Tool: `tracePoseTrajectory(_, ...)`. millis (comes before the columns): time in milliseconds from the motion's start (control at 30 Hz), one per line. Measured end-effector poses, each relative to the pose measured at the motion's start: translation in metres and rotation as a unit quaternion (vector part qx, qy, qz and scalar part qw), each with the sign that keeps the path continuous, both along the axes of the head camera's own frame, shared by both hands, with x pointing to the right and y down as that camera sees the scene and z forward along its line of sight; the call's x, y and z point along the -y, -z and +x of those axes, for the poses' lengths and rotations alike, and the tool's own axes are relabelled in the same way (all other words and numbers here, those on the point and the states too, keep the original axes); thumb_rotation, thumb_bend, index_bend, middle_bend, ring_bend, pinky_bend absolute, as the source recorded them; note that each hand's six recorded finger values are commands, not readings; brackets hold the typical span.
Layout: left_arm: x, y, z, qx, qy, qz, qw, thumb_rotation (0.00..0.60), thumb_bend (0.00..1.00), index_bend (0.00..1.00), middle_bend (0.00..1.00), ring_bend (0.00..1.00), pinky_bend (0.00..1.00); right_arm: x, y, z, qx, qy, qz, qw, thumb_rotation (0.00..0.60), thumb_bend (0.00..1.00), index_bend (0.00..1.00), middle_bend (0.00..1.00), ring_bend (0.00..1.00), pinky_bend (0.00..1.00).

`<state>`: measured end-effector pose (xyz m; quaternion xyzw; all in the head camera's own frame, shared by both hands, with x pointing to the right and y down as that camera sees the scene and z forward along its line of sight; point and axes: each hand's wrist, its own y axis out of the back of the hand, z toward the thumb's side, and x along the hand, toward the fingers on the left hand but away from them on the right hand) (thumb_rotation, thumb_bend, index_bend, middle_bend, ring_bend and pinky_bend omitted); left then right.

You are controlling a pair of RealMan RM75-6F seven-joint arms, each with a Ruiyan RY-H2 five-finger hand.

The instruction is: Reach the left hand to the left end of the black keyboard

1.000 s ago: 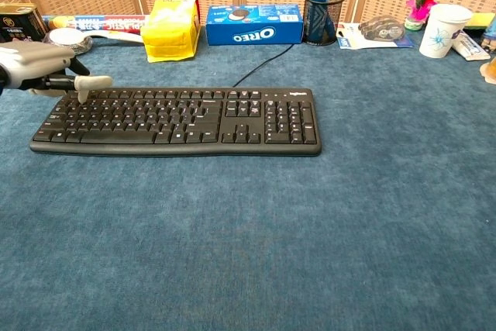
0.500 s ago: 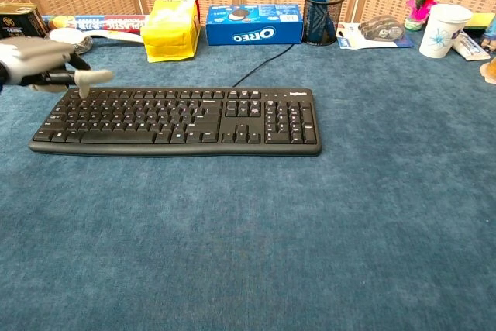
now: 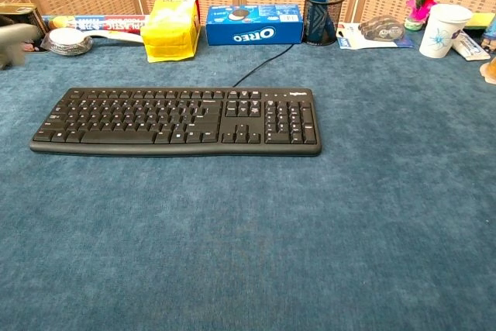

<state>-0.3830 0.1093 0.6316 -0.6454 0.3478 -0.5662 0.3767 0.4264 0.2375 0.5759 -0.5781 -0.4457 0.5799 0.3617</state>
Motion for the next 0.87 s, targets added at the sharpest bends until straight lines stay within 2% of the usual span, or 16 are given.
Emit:
tracePoseTrajectory(200,-0.042,0.046,-0.038,-0.016,0.046,0.028,0.9984,0.0,0.11,0.51,0.61,0.5,0.54,0.004,-0.002,-0.01,0.01,0.013,0.003,0.9999,0.0,0.27,0.31,0.36,0.36,0.34)
tracePoseTrajectory(400,-0.079,0.08,-0.058,-0.029,0.07,0.051,0.9958,0.0,0.11,0.51,0.6,0.5,0.53,0.006,-0.005,-0.019,0.014,0.018,0.006,0.9997,0.0,0.27,0.31,0.36,0.36,0.34)
tracePoseTrajectory(600,-0.109,0.095,-0.069,-0.028,0.085,0.056,0.9944,0.0,0.11,0.51,0.6,0.5,0.53,0.008,-0.002,-0.025,0.016,0.024,0.01,0.9995,0.0,0.27,0.31,0.36,0.36,0.34)
tracePoseTrajectory(867,-0.118,0.099,-0.063,-0.031,0.088,0.059,0.9939,0.0,0.11,0.51,0.6,0.5,0.53,0.007,0.002,-0.022,0.012,0.021,0.012,0.9996,0.0,0.27,0.31,0.36,0.36,0.34)
